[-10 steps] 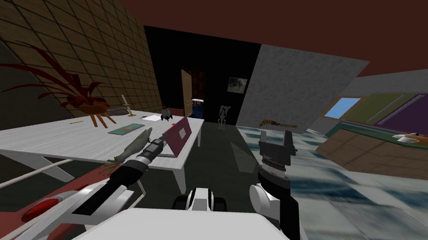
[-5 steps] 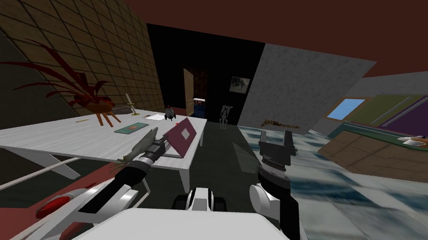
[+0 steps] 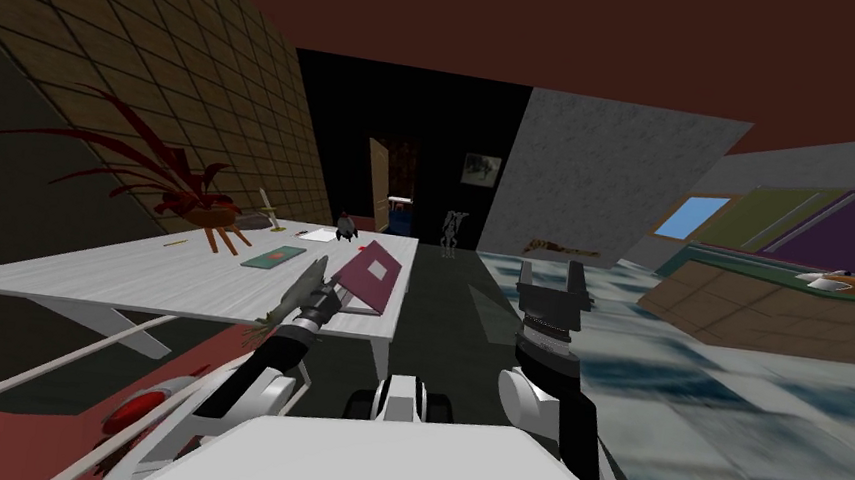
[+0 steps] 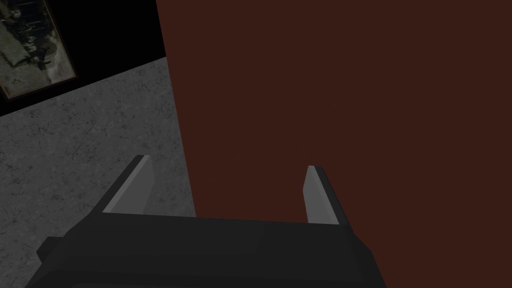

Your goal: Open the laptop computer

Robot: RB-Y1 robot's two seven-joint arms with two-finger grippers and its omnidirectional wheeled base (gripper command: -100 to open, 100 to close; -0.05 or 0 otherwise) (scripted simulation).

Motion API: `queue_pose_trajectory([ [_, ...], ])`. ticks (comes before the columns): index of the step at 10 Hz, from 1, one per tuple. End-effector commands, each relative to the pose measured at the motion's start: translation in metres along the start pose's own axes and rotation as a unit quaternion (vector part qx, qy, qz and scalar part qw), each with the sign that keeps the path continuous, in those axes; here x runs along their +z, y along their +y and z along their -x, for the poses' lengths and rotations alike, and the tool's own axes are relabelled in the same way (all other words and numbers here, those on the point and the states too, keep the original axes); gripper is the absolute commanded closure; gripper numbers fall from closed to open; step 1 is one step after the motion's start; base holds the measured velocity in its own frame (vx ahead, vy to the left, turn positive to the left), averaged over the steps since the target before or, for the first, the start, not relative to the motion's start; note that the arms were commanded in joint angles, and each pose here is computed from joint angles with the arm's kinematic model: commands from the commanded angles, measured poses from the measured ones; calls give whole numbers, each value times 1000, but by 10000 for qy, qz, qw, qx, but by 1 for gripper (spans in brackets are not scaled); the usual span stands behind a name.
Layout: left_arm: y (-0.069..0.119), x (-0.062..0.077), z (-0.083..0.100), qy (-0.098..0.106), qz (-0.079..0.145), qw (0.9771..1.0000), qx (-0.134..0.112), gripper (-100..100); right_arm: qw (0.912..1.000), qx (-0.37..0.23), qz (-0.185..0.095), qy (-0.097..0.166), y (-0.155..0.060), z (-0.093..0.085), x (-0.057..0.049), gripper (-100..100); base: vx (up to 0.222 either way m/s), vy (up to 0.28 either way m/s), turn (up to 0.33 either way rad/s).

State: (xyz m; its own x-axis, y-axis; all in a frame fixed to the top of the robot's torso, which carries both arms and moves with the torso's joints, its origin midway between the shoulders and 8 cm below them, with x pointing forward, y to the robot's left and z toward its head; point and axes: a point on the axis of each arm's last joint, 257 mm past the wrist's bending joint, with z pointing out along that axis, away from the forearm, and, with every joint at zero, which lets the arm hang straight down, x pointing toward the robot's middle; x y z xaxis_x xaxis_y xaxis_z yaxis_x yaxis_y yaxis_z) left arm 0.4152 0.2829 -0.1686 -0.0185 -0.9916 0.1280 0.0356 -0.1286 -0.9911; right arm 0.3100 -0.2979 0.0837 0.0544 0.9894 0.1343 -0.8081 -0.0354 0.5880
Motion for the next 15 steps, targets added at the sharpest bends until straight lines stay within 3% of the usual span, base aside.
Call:
queue_pose_trajectory([
  [1,6,3,-3,-6,3,9996,-287,100,10000,0,0,0,0,0,0,0,-8,58,-7],
  [2,21,4,-7,-19,19,9972,-748,100,10000,1,0,-1,0,0,0,0,-4,69,-2],
  [4,35,5,-13,-33,13,9931,-1170,100,10000,1,0,0,0,0,0,0,-3,116,-18],
  [5,27,1,-10,-33,45,9948,-1016,-100,10000,0,0,0,0,0,0,0,11,52,-1],
  [14,-24,-27,-16,36,62,9949,-1005,-100,10000,1,0,-1,0,0,0,0,37,-15,16],
  [15,-18,-26,-15,18,85,9950,-999,-100,10000,1,0,-1,0,0,0,0,18,-2,5],
])
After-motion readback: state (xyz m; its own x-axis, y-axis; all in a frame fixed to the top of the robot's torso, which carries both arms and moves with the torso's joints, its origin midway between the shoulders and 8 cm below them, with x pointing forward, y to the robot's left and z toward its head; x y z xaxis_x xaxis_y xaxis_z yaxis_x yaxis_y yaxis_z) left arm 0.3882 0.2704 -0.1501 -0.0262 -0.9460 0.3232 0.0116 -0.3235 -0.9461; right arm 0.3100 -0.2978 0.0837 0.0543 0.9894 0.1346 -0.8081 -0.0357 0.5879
